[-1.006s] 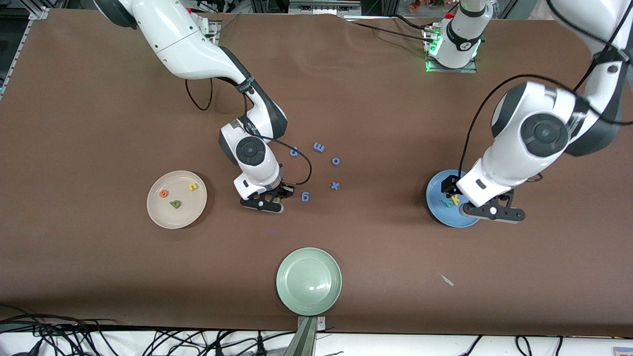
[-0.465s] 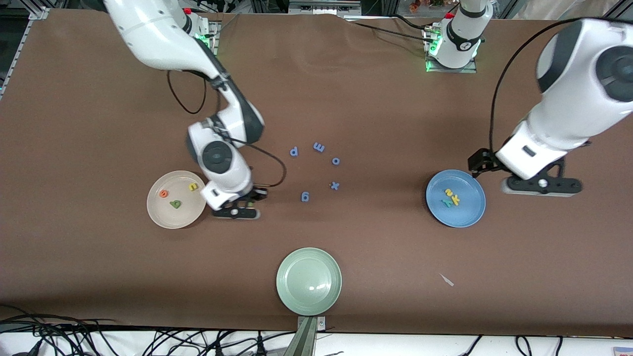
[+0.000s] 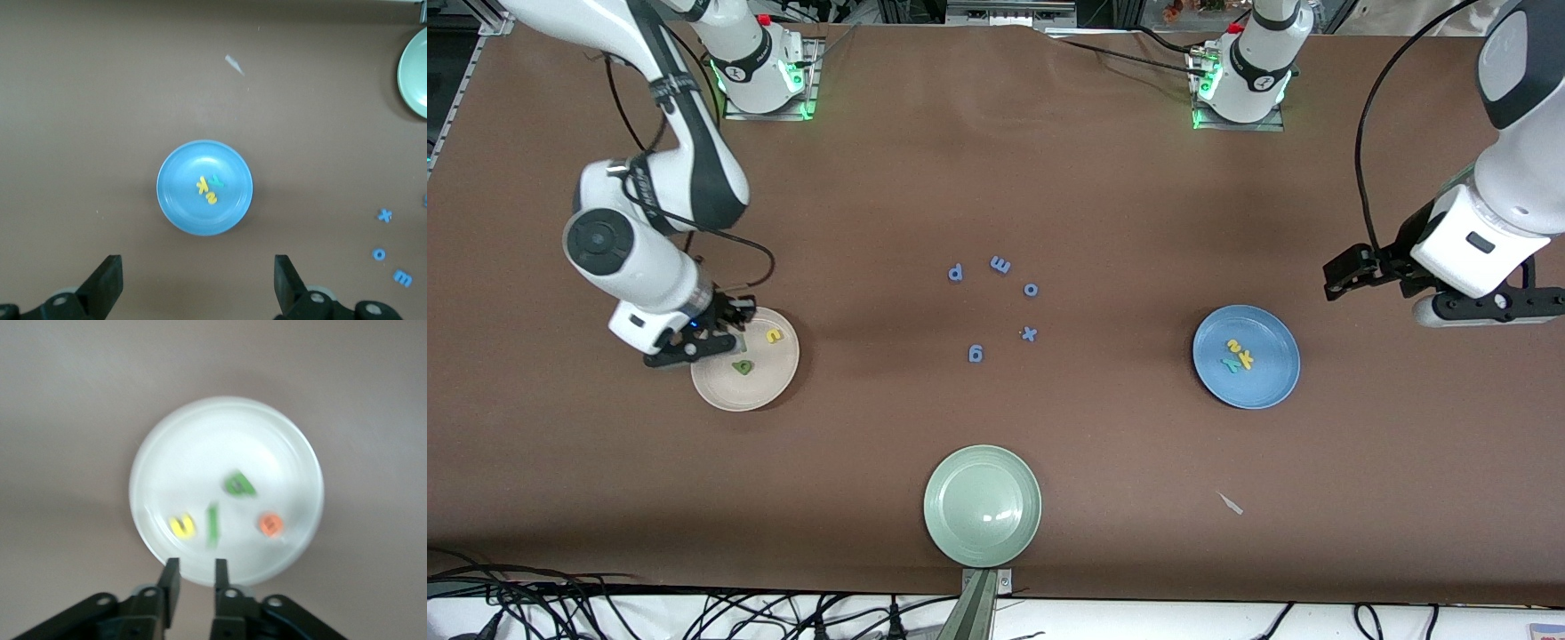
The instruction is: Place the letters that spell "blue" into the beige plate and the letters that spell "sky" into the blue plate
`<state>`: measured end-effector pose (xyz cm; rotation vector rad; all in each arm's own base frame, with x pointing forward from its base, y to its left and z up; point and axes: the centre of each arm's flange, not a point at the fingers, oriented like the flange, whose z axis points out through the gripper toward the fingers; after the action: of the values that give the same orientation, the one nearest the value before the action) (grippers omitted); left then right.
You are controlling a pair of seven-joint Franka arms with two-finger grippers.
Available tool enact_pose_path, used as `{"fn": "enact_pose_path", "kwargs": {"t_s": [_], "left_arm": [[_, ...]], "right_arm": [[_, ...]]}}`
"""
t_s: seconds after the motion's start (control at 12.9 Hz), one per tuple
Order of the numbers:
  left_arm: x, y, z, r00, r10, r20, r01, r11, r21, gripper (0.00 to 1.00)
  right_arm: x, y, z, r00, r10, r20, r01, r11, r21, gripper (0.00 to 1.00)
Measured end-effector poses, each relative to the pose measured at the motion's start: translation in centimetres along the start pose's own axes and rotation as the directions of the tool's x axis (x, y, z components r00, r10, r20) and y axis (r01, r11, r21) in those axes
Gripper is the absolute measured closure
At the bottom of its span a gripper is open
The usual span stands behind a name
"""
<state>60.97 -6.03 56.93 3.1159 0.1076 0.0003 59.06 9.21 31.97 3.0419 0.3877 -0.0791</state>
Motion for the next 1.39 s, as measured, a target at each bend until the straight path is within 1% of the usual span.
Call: {"fn": "enact_pose_path", "kwargs": {"t_s": [0.15,0.23,0.39,0.46,0.62,0.7,0.77,0.93,1.16,1.39], "left_arm": [[-1.2,-2.1,0.3,1.000,-0.012,-0.006,0.012,1.000,-0.013,0.00],[-2.0,-2.7,0.1,1.000,-0.013,-0.015,0.013,1.000,-0.015,0.00],[-3.4,-2.6,-0.6,1.000,-0.009,-0.022,0.008,1.000,-0.016,0.00],[-3.7,-2.3,-0.9,1.000,0.002,-0.026,-0.002,1.000,-0.017,0.00],[-3.8,-2.0,-1.0,0.998,0.052,-0.028,-0.052,0.999,-0.016,0.00],[-3.8,-1.9,-1.0,0.997,0.066,-0.028,-0.067,0.998,-0.016,0.00],[-3.8,-1.9,-1.0,0.997,0.073,-0.028,-0.074,0.997,-0.015,0.00],[-3.8,-1.8,-1.0,0.996,0.081,-0.028,-0.081,0.997,-0.015,0.00],[-3.8,-1.8,-0.9,0.996,0.082,-0.028,-0.083,0.996,-0.015,0.00],[-3.8,-1.8,-0.9,0.996,0.083,-0.027,-0.083,0.996,-0.015,0.00]], "right_arm": [[-1.3,-0.6,-1.1,1.000,-0.010,0.013,0.010,1.000,0.002,0.41],[-1.5,-0.9,-2.3,1.000,-0.014,0.021,0.014,1.000,0.002,0.32],[-1.5,-0.8,-6.3,0.999,-0.009,0.036,0.009,1.000,0.003,0.09],[-1.4,-0.7,-9.0,1.000,-0.003,0.031,0.003,1.000,0.005,0.00],[-1.7,-0.6,-15.4,1.000,0.004,0.001,-0.004,1.000,0.012,0.00],[-2.1,-0.7,-18.3,1.000,0.011,-0.009,-0.010,1.000,0.029,0.00],[-2.6,-0.7,-20.8,1.000,0.016,-0.015,-0.015,0.999,0.045,0.00],[-3.4,-0.4,-24.5,1.000,0.022,-0.020,-0.021,0.998,0.056,0.00],[-3.9,2.1,-26.0,0.999,0.046,-0.024,-0.044,0.997,0.055,0.00],[-4.4,4.0,-25.7,0.998,0.057,-0.003,-0.056,0.997,0.057,0.00]]}}
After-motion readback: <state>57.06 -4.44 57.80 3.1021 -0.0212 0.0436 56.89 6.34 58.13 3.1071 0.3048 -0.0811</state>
